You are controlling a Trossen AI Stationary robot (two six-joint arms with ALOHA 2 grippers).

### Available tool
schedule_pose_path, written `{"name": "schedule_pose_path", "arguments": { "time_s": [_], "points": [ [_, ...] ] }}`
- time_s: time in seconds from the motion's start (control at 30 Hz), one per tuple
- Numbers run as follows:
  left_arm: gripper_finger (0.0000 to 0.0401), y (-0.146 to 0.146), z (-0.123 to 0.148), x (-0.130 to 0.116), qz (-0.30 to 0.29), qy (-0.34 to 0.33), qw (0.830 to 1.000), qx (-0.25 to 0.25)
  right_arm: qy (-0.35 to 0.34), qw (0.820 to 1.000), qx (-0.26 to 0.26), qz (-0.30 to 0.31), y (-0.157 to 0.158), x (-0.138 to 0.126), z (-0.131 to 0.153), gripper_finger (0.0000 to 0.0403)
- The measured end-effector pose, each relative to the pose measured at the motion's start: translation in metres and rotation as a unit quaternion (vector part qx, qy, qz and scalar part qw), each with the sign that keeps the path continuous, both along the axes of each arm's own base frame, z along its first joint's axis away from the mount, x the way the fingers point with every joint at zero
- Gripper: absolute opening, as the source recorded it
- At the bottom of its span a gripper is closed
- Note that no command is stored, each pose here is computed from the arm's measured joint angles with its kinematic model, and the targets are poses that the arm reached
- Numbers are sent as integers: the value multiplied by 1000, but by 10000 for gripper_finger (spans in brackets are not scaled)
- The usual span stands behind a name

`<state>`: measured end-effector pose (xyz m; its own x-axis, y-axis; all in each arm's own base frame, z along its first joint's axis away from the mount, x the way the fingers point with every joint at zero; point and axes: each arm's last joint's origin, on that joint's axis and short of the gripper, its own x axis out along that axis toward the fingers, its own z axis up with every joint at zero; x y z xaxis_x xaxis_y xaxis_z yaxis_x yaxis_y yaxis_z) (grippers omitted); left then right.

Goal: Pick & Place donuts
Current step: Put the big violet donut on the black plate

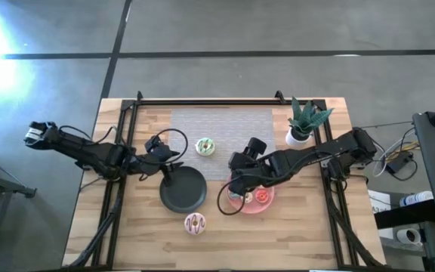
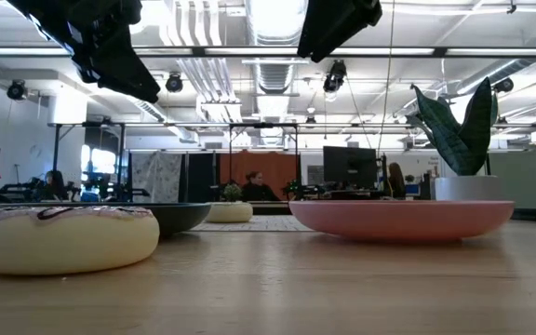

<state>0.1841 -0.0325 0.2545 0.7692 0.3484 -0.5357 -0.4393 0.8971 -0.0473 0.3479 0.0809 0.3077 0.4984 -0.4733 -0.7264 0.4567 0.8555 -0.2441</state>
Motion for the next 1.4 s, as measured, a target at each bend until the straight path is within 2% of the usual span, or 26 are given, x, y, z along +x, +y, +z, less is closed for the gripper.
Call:
{"name": "schedule_pose_path", "arguments": {
  "time_s": [0.5, 0.63, 0.7, 0.8, 1.0, 1.07, 1.2, 1.3, 1.4],
  "points": [
    [160, 0, 0, 0, 0, 0, 1000, 0, 1, 1000, -2, 4, 0, 0, 0, 228],
    [160, 0, 0, 0, 0, 0, 1000, 0, -17, 1000, 10, 6, 1, 4, 1, 228],
    [160, 0, 0, 0, 0, 0, 1000, 0, -28, 998, 49, 14, -2, 8, 2, 228],
    [160, 0, 0, 0, 0, 0, 1000, 0, -44, 990, 135, 7, -15, 17, 1, 228],
    [160, 0, 0, 0, 0, 0, 1000, 0, -69, 986, 152, -11, -30, 21, 5, 228],
    [160, 0, 0, 0, -1, 0, 1000, 1, -65, 982, 176, -4, -33, 21, 5, 228],
    [160, 0, 1, 1, -6, -1, 1000, 8, -46, 957, 288, 11, -40, 27, -3, 228],
    [160, -1, 2, 2, 0, -19, 1000, -25, -24, 946, 324, 11, -38, 35, -17, 228],
    [160, -5, 5, 4, -29, -38, 996, -82, -9, 929, 369, 11, -33, 45, -33, 228]
  ]
}}
